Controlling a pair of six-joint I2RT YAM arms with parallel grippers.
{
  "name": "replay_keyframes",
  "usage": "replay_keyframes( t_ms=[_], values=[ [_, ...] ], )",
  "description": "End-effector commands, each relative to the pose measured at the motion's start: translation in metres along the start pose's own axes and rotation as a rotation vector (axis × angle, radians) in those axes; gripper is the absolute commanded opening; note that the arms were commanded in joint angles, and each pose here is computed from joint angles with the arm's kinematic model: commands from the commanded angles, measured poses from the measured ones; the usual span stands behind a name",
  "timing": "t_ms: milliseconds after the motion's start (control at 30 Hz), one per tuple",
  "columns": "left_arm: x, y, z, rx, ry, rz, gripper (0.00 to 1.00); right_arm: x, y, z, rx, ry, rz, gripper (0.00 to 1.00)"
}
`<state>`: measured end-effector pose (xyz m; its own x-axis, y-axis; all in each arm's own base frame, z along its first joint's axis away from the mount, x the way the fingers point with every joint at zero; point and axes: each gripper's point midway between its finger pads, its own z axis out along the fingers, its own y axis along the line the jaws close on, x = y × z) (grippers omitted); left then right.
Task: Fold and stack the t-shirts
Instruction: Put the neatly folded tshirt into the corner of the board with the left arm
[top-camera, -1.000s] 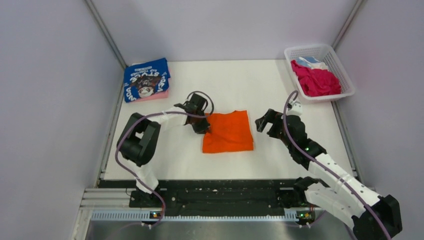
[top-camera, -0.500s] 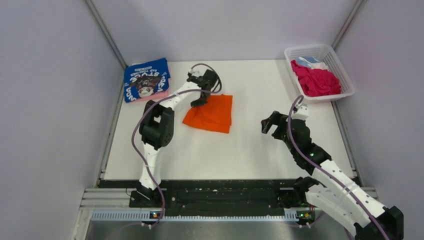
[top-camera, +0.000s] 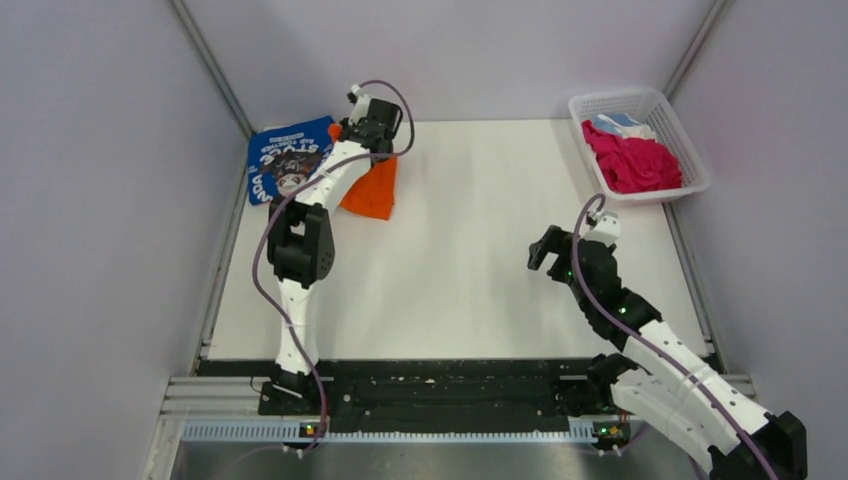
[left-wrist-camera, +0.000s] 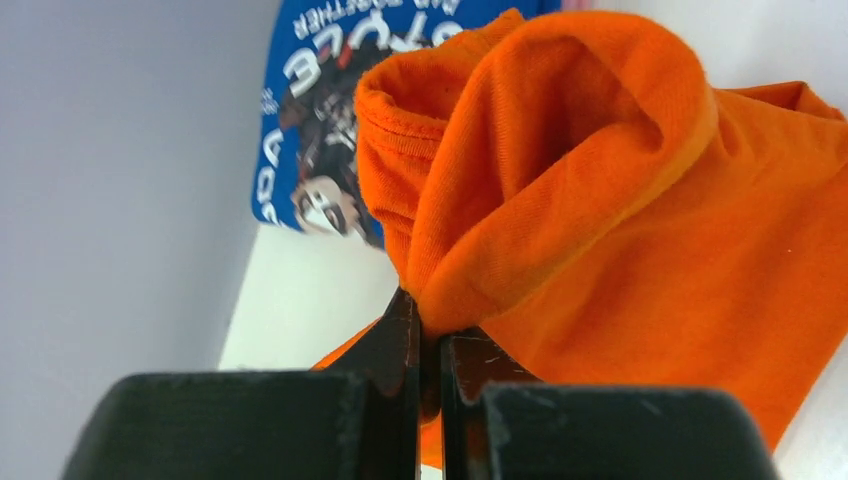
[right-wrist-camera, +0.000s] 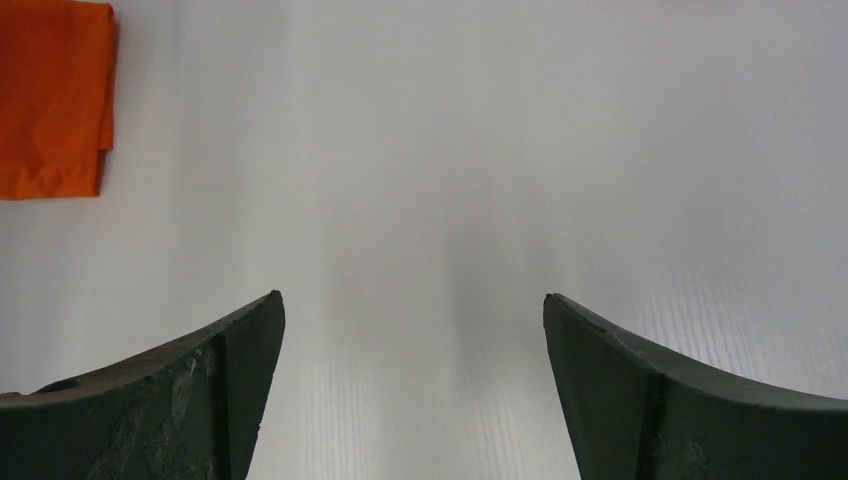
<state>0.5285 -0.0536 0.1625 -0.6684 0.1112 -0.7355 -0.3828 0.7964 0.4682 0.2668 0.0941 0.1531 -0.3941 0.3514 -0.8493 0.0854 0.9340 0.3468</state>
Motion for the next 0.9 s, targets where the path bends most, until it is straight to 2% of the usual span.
replay_keyframes(
  t_ms=[0, 200, 400, 867],
  values=[
    [-0.068, 0.037, 0.004, -0.033, -0.163, -0.031, 0.0, -0.006, -0.005, 0.0, 0.029, -0.031, -0.013, 0.99],
    [-0.093, 0.066, 0.005, -0.034, -0.188, -0.041, 0.0, -0.006, -0.007, 0.0, 0.037, -0.03, -0.018, 0.99],
    [-0.109, 0.07, -0.013, 0.047, -0.218, -0.055, 0.0, -0.002, -0.007, 0.004, 0.044, -0.01, -0.03, 0.99],
    [-0.143, 0.098, -0.038, 0.053, -0.278, -0.141, 0.0, -0.003, -0.006, 0.003, 0.037, -0.015, -0.027, 0.99]
  ],
)
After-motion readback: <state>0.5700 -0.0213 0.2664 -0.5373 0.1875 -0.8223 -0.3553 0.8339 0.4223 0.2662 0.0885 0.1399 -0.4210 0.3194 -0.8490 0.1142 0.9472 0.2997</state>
